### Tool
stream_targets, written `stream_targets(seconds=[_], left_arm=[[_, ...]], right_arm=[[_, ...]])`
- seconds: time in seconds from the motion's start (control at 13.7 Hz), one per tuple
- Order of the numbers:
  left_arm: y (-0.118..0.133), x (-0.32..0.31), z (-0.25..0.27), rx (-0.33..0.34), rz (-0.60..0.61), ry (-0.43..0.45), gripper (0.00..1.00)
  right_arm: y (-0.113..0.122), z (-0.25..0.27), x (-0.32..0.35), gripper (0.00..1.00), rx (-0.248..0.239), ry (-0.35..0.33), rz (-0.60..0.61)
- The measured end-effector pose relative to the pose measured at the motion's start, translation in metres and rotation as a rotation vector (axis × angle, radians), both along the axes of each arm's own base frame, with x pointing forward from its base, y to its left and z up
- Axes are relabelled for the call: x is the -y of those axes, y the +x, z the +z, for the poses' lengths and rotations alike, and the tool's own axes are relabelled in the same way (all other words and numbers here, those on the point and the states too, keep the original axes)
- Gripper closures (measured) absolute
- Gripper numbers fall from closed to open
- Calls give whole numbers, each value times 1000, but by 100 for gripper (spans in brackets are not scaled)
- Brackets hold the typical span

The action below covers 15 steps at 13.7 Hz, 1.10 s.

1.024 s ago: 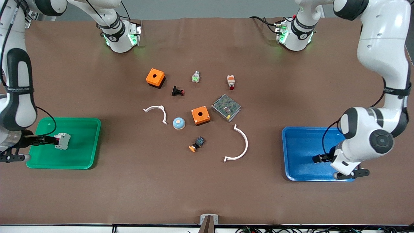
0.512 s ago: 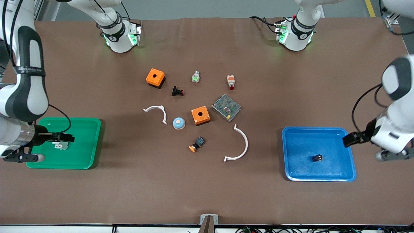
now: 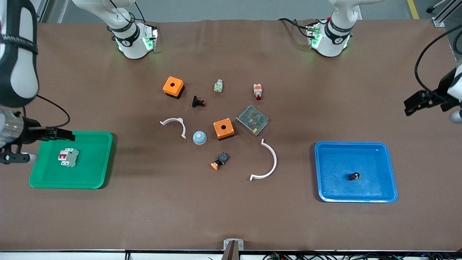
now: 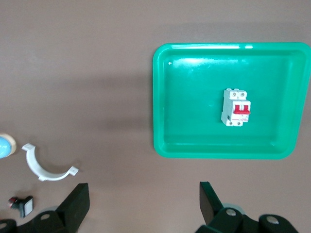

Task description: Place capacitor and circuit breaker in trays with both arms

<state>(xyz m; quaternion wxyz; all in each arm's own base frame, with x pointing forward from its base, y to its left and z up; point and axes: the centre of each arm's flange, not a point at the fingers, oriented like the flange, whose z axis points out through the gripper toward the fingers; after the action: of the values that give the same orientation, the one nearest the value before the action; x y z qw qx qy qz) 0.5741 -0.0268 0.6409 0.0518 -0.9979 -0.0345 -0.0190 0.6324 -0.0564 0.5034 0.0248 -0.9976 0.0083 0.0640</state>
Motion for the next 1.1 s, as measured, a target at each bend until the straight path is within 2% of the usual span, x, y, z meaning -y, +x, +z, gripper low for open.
stream_targets(seconds=[0.22,0.37,0.8,1.1], left_arm=[[-20,7,13,-31,-9,4,0],[-25,4,15,-52,-40,7,0],[-28,5,12,-69,-53,-40,0],[-28,6,12,-71,-54,-53,0]], right_arm=[[-14,31,0,0,5,10,2],[-15,39,-1,0,5,9,4],[-14,45,0,0,14,6,0],[-25,61,8,0,-7,11,-12]])
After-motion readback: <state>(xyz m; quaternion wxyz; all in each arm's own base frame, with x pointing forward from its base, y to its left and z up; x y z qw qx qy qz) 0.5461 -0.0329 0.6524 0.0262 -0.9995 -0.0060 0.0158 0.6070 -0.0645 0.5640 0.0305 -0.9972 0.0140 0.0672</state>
